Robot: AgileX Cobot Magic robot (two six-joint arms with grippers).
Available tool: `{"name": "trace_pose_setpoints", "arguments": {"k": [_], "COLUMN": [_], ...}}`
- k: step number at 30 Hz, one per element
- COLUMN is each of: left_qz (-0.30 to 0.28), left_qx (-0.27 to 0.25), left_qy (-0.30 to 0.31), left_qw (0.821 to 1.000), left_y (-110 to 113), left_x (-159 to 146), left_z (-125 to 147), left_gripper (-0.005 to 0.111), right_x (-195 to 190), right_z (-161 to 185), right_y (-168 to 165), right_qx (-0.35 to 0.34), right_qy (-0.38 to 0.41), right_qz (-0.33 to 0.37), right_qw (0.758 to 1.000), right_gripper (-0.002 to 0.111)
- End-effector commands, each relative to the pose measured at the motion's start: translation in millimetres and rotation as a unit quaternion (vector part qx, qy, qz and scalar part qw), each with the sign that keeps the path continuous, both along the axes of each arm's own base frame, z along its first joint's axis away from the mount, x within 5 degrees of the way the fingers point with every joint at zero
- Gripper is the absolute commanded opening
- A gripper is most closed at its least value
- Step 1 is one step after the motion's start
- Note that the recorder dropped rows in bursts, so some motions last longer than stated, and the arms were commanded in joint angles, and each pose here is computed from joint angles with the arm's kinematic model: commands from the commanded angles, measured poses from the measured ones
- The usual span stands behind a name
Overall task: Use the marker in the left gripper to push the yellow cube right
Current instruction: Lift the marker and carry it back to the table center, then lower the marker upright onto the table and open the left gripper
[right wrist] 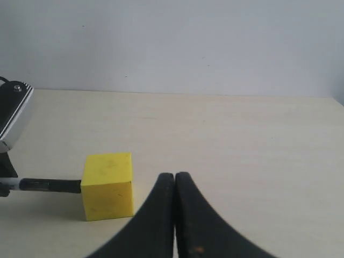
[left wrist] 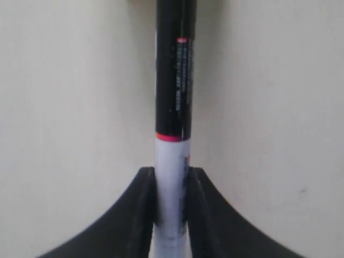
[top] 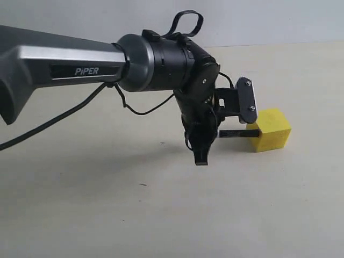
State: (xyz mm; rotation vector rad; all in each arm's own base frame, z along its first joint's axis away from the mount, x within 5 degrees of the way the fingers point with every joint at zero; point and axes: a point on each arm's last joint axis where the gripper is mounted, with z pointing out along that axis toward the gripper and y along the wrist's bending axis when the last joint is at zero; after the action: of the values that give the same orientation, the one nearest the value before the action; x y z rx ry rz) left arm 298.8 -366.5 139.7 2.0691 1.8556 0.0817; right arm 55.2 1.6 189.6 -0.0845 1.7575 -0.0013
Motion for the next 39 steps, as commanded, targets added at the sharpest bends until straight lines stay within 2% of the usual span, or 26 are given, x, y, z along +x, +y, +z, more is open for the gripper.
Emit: {"name": "trace_pose_setpoints", "arguments": {"k": [1, 7, 10, 11, 12, 14, 15, 17, 18, 20, 21, 26, 28, 32, 37, 39], "left_qz": [0.011, 0.099, 0.179, 0.225, 0.282, 0.392, 0.463, 0.554, 0.589, 0.631, 0.644, 0.665, 0.679, 0.688, 0.722, 0.727], "left_qx": [0.029, 0.074, 0.054, 0.037, 0.015, -0.027, -0.047, -0.065, -0.064, -0.049, -0.041, -0.022, -0.033, -0.073, -0.126, -0.128], "left_qy": [0.003, 0.010, 0.017, 0.020, 0.023, 0.032, 0.047, 0.087, 0.110, 0.145, 0.159, 0.194, 0.193, 0.192, 0.195, 0.190], "left_qw": [1.000, 0.992, 0.982, 0.973, 0.959, 0.919, 0.884, 0.825, 0.798, 0.761, 0.747, 0.720, 0.708, 0.696, 0.652, 0.647], "left_y": [5, 31, 44, 48, 55, 68, 75, 86, 90, 93, 94, 84, 78, 64, 54, 54], "left_x": [0, 14, 23, 26, 32, 42, 46, 50, 49, 46, 43, 19, 12, 6, 7, 8], "left_z": [2, 9, 20, 25, 31, 40, 43, 43, 42, 37, 34, 13, 7, 4, 4, 2], "left_gripper": [0.000, 0.000, 0.000, 0.000, 0.000, 0.000, 0.000, 0.000, 0.000, 0.000, 0.000, 0.000, 0.000, 0.000, 0.000, 0.000], "right_x": [0, 0, 0, 0, 0, 0, 0, 0, 0, 0, 0, 0, 0, 0, 0, 0], "right_z": [-1, -1, -1, -1, -1, -1, -1, -1, -1, -1, -1, -1, -1, -1, -1, -1], "right_y": [0, 0, 0, 0, 0, 0, 0, 0, 0, 0, 0, 0, 0, 0, 0, 0], "right_qx": [-0.001, -0.001, -0.001, -0.001, -0.001, -0.001, -0.001, -0.001, -0.001, -0.001, -0.001, -0.001, -0.001, -0.001, -0.001, -0.001], "right_qy": [-0.005, -0.005, -0.005, -0.005, -0.005, -0.005, -0.005, -0.005, -0.005, -0.005, -0.005, -0.005, -0.005, -0.005, -0.005, -0.005], "right_qz": [-0.002, -0.002, -0.002, -0.002, -0.002, -0.002, -0.002, -0.002, -0.002, -0.002, -0.002, -0.002, -0.002, -0.002, -0.002, -0.002], "right_qw": [1.000, 1.000, 1.000, 1.000, 1.000, 1.000, 1.000, 1.000, 1.000, 1.000, 1.000, 1.000, 1.000, 1.000, 1.000, 1.000], "right_gripper": [0.000, 0.000, 0.000, 0.000, 0.000, 0.000, 0.000, 0.000, 0.000, 0.000, 0.000, 0.000, 0.000, 0.000, 0.000, 0.000]}}
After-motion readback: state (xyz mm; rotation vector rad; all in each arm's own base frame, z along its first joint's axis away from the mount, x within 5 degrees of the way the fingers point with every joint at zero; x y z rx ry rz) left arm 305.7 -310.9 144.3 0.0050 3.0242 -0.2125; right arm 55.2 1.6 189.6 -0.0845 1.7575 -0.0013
